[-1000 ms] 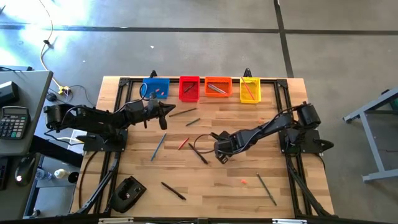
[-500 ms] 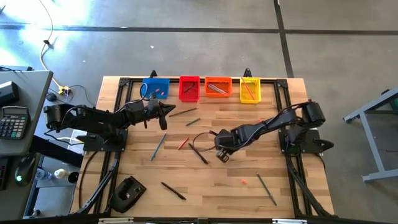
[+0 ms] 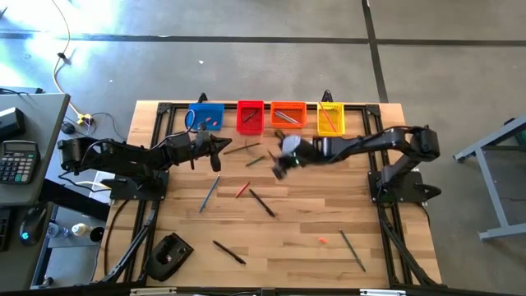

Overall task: Sort crayons/erasers/pens/pencils in bins
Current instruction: Put the red crayon into the red bin

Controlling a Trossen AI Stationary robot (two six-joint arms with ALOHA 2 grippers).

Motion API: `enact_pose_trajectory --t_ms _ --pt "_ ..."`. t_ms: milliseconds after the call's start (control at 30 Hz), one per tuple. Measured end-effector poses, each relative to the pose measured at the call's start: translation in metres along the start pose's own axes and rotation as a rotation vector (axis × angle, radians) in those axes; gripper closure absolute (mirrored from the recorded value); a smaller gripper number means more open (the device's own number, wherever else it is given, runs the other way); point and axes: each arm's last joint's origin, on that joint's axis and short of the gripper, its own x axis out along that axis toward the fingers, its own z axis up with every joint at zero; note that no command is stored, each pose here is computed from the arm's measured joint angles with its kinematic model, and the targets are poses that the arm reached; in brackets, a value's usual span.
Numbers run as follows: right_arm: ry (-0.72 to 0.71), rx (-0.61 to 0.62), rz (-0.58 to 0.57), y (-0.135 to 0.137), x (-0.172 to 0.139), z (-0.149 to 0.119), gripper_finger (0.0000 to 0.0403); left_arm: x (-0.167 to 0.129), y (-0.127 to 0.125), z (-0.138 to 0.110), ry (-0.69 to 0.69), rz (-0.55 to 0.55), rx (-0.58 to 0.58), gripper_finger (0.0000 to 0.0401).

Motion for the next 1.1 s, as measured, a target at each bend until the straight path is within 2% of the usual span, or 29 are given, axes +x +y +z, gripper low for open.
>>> enact_pose_trajectory --t_ms 233,367,467,733,967,1100 --pt "-0.228 0.065 -0.011 -0.04 0.032 0.039 0.0391 0.0 0.0 0.0 -0.002 0.0 -0.012 0.0401" --pt "-0.255 0.081 -0.062 -0.062 0.05 0.061 0.0391 0.0 0.0 0.0 -0.001 0.0 -0.015 0.0401" --pt "-0.275 0.05 -0.06 -0.069 0.061 0.085 0.0391 0.0 0.0 0.0 0.0 0.0 -0.015 0.0401" --pt "-0.157 0.036 -0.157 -0.099 0.103 0.133 0.0391 0.0 0.0 0.0 0.001 -0.003 -0.015 0.0401" --pt "-0.05 0.009 -0.191 -0.104 0.137 0.153 0.0391 0.0 0.0 -0.001 0.005 -0.003 -0.015 0.0401" --pt "0.014 -0.01 -0.216 -0.106 0.155 0.155 0.0391 0.0 0.0 -0.001 0.012 -0.004 -0.015 0.0401"
